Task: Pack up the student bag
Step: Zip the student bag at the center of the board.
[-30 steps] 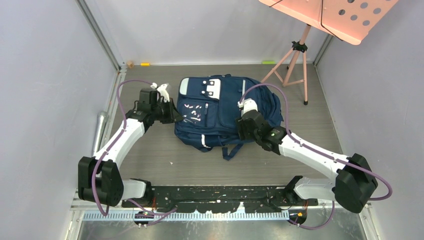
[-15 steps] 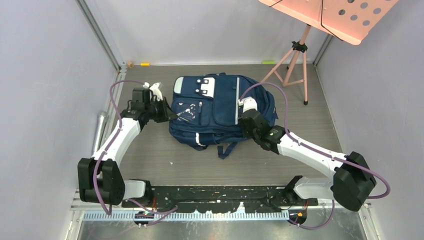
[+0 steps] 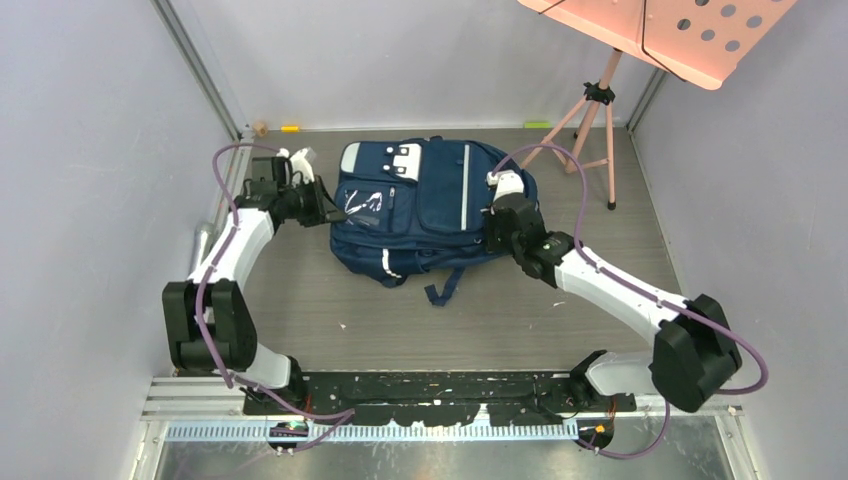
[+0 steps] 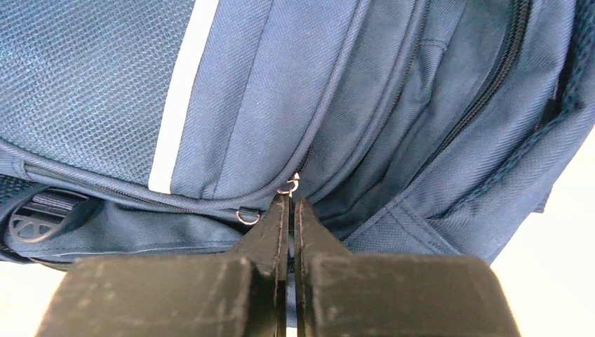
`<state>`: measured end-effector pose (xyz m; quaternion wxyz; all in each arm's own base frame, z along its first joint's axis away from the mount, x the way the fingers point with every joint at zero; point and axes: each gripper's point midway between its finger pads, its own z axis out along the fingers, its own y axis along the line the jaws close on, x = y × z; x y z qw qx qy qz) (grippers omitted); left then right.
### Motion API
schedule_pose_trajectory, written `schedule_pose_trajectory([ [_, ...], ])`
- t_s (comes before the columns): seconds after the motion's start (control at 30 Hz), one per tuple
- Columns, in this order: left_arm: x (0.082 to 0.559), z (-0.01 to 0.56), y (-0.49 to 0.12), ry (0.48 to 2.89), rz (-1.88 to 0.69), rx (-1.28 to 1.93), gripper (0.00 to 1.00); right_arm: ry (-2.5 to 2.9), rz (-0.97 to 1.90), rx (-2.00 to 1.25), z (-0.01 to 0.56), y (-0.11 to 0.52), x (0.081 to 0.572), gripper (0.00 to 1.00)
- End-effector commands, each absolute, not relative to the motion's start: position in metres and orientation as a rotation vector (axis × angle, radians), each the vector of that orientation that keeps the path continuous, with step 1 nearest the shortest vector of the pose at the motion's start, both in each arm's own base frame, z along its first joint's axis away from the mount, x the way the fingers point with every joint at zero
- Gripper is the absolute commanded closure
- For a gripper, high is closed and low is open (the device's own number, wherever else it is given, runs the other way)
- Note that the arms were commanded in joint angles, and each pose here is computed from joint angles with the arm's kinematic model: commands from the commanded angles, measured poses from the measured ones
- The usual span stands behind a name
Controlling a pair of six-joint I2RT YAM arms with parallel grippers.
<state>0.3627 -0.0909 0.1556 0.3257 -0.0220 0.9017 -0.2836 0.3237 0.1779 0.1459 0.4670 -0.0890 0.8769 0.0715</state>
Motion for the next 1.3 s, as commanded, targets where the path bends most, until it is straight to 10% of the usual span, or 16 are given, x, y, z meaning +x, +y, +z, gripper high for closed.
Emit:
schedule_pose_trajectory([
  [0.0, 0.44, 0.21, -0.021, 2.121, -0.362, -0.065, 1.0, 2.117, -0.055, -0.133, 0.167, 0.13, 0.358, 1.0],
  [0.23, 0.436, 0.241, -0.038, 2.035, -0.275, 0.072, 0.26, 2.138, 0.203, -0.255, 0.177, 0.171, 0.35, 1.0],
  [0.33, 0.422, 0.267, -0.084, 1.918, -0.309, 0.191, 0.16, 2.142, 0.327, -0.294, 0.179, 0.188, 0.341, 1.0],
  [0.77, 0.353, 0.269, -0.292, 1.456, -0.447, 0.964, 0.09, 2.135, 0.585, -0.305, 0.198, 0.214, 0.317, 1.0],
  [1.27, 0.339, 0.207, -0.376, 1.426, -0.308, 1.184, 0.22, 2.155, 0.598, -0.313, 0.202, 0.205, 0.303, 1.0],
])
